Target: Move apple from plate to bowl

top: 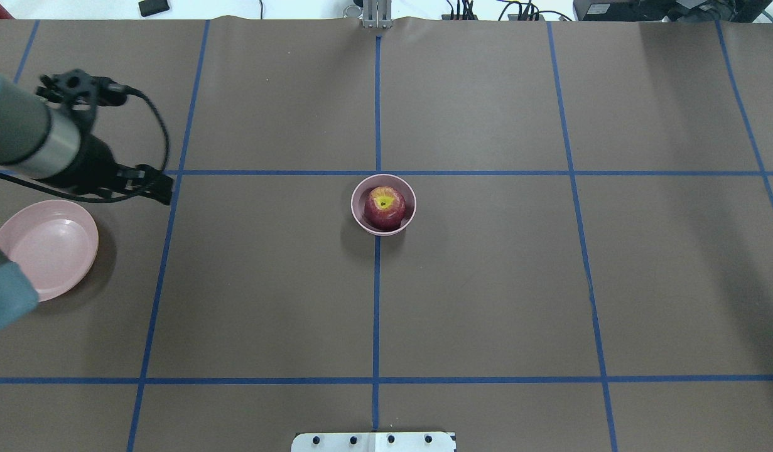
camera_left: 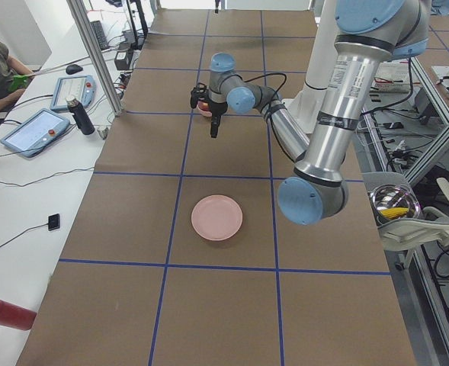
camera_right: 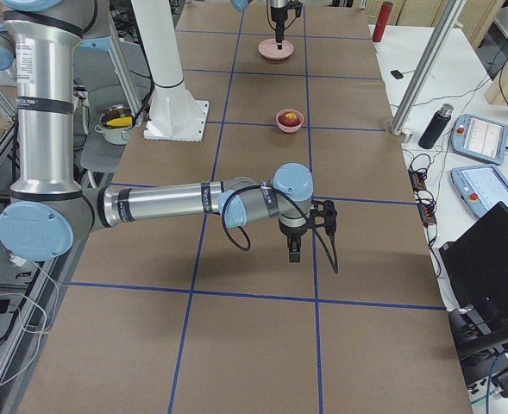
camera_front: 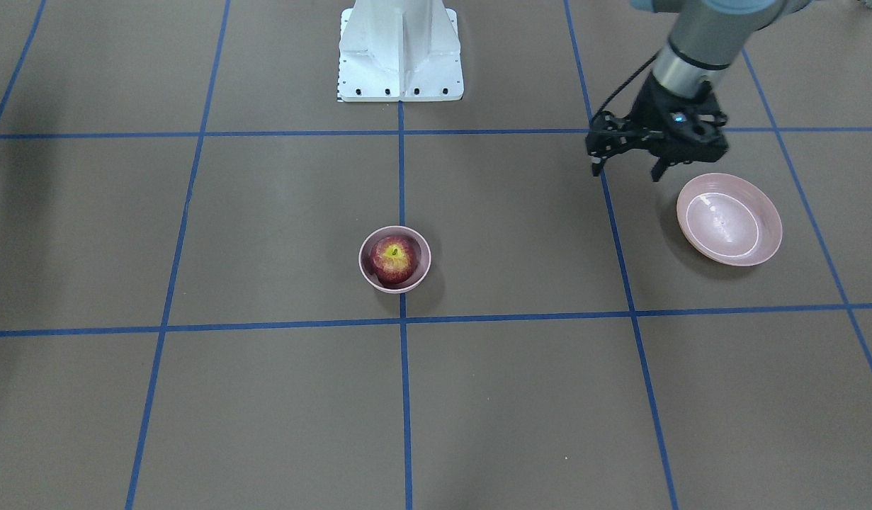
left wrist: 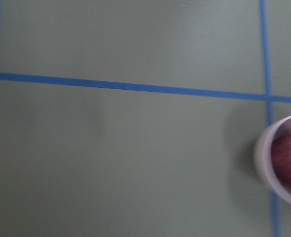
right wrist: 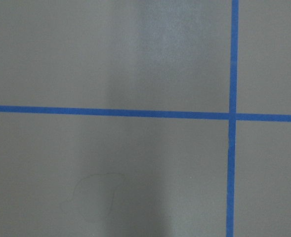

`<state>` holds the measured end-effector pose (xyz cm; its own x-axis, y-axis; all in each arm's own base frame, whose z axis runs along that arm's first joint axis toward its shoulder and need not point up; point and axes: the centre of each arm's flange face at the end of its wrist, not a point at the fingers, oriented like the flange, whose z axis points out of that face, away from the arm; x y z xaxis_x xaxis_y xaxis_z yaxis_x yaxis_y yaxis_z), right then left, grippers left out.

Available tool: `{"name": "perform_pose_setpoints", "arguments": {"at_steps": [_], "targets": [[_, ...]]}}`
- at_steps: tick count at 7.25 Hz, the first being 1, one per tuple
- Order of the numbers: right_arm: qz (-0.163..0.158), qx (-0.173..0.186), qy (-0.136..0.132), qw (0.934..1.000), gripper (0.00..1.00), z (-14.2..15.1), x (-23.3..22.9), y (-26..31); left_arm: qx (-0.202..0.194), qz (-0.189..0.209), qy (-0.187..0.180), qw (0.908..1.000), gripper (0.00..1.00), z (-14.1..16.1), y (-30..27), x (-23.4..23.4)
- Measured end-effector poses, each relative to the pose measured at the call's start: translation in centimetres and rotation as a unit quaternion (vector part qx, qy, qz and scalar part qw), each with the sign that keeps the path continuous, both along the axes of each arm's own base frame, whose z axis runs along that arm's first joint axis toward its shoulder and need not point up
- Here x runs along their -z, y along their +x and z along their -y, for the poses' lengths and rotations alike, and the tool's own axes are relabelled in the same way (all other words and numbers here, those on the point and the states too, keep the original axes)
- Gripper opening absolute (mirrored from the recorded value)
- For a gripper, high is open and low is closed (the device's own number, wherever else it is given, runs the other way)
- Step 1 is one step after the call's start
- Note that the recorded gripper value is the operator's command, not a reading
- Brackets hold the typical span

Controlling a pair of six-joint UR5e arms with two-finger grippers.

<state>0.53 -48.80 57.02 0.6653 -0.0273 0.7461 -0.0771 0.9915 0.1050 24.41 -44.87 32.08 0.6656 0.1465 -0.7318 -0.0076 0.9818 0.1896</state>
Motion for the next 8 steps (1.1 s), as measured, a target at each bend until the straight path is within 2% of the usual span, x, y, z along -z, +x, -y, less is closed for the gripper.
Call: {"name": "perform_pose_setpoints", "arguments": {"at_steps": [2,4,5,6,8], "targets": [[0.002,-0.001,0.0,1.0,1.0,0.0,-0.1,0.2,-0.047,0.022,0.029,0.9982,0.97,1.7,-9.8,-7.7],[0.002,-0.002,-0.005,1.0,1.0,-0.7,-0.8,0.3,-0.072,0.044,0.047,0.9954,0.98,4.2,-17.0,-15.1],[0.001,-0.002,-0.01,0.9999,1.0,-1.3,-1.3,0.4,-0.068,0.039,0.045,0.9959,0.98,5.0,-20.3,-17.6],[0.0,-0.002,-0.012,0.9999,1.0,-1.5,-1.5,0.4,-0.064,0.015,0.032,0.9973,0.98,5.3,-22.3,-19.5],[0.0,-0.001,-0.01,1.0,1.0,-1.7,-1.4,0.4,-0.058,-0.02,0.021,0.9979,0.98,5.1,-23.8,-21.3]]}}
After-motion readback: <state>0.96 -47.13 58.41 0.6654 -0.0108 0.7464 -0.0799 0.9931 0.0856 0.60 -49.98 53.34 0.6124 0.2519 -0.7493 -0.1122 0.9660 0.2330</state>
